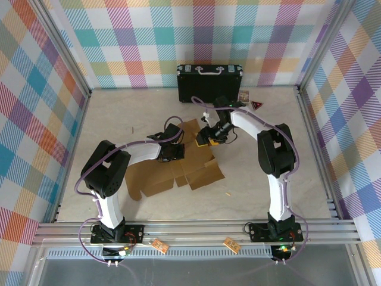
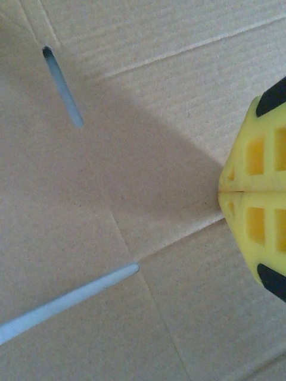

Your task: Fold the paper box

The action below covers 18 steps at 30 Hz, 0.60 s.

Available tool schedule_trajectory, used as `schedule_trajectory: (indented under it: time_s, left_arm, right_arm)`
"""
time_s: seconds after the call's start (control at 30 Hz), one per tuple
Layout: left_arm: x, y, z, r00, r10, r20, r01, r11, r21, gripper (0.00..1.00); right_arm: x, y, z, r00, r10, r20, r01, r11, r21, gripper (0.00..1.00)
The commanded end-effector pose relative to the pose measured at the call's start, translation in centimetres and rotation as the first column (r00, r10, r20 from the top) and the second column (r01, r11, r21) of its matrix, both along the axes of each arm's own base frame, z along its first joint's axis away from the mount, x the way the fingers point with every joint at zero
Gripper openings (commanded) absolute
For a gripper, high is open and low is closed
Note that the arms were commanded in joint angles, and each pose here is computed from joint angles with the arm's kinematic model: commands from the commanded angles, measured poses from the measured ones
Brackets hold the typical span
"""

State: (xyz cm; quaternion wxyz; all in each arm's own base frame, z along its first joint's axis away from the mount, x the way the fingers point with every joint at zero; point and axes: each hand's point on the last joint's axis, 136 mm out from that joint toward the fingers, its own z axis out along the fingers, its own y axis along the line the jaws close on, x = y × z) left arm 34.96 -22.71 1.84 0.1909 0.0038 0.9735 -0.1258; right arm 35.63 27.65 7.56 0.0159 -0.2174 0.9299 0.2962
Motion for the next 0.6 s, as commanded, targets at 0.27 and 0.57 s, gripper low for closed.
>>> schedule_trajectory:
  time_s: [0.27,0.57]
  left_arm:
    - [-6.3,3.5,-5.6,0.967,-0.009,-0.254,0.053,0.984,0.167,0.0]
    - [-6.4,3.5,-5.7,0.967,-0.007,-0.255,0.052,0.984,0.172,0.0]
  right_arm:
    - [-1.6,-3.6,-2.2,0.995,-0.049,0.084,0.071,0.956,-0.286,0.72]
    - [-6.8,-5.6,-3.4,0.993,0.063,0.1,-0.017,0.91,-0.414,0.79]
